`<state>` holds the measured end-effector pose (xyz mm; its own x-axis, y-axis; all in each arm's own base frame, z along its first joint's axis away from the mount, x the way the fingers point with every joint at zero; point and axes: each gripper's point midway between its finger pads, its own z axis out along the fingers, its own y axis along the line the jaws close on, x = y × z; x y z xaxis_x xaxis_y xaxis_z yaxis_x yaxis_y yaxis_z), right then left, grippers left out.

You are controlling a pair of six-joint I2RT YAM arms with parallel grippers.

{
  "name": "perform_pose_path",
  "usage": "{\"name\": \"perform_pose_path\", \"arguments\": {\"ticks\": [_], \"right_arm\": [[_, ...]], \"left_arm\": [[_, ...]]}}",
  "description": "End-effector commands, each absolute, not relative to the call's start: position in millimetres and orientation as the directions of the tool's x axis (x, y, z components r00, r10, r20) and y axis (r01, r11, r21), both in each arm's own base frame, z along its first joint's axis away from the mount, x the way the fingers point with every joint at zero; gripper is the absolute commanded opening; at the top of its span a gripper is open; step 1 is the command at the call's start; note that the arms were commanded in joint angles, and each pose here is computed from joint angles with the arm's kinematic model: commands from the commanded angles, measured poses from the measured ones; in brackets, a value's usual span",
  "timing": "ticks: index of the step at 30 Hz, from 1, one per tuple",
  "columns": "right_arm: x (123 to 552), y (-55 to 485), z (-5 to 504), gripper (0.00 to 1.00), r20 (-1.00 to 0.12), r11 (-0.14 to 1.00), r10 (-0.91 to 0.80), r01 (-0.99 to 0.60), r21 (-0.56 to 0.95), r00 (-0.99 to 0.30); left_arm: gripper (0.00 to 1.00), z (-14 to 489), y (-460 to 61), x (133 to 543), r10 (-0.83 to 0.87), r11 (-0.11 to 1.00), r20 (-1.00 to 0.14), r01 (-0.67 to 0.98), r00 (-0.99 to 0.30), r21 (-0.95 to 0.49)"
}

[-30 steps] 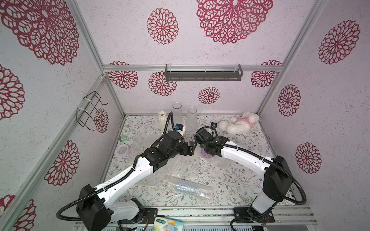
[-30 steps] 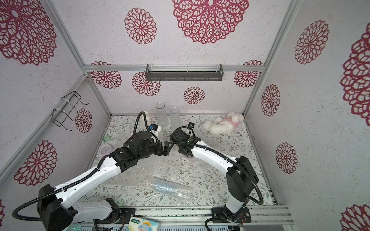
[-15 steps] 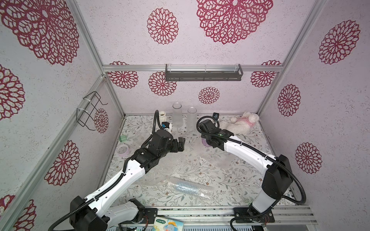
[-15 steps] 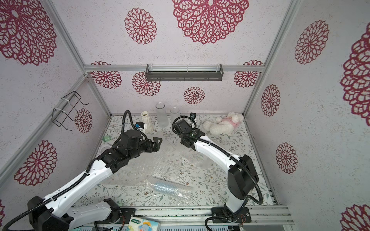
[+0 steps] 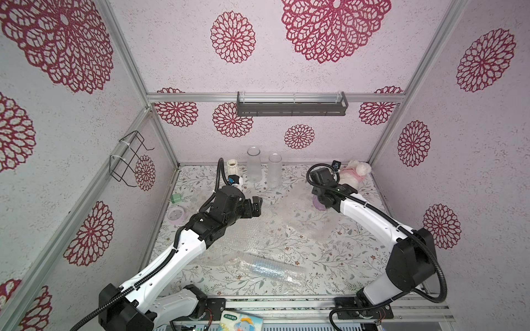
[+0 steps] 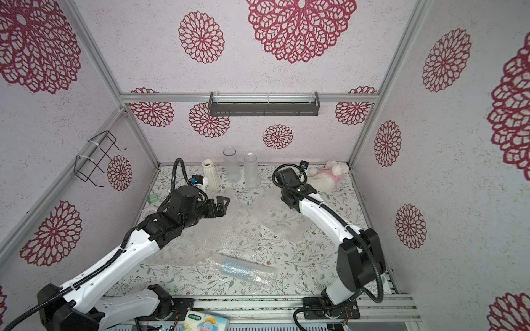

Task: Unwrap the vase from the bubble wrap
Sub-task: Place the vase at the center of the board.

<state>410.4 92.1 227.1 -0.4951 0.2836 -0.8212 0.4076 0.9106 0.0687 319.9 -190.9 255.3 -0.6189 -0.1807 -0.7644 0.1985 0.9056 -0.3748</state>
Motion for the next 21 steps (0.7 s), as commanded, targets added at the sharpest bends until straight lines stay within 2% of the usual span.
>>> {"name": "perform_pose_path", "arguments": {"ticks": [1, 13, 21], "right_arm": [[402.5, 54.1, 272.7, 0.58, -0.874, 0.867, 0.337, 0.478, 0.143, -0.351], [369.7, -60.2, 259.1, 0.58, -0.864, 0.695, 0.455, 0.692, 0.193, -0.215], [373.5, -92.2, 242.0, 0.58, -0.86, 0.624, 0.482, 0.754, 0.205, -0.165]], "left_arm": [[0.97, 260.2, -191.8, 323.8, -0.193, 0.899, -0.766, 0.202, -0.613, -0.388], [0.97, 267.5, -198.0, 322.6, -0.2, 0.882, -0.762, 0.226, -0.617, -0.414], [0.97, 269.7, -200.3, 322.5, -0.192, 0.879, -0.762, 0.237, -0.619, -0.414]]}}
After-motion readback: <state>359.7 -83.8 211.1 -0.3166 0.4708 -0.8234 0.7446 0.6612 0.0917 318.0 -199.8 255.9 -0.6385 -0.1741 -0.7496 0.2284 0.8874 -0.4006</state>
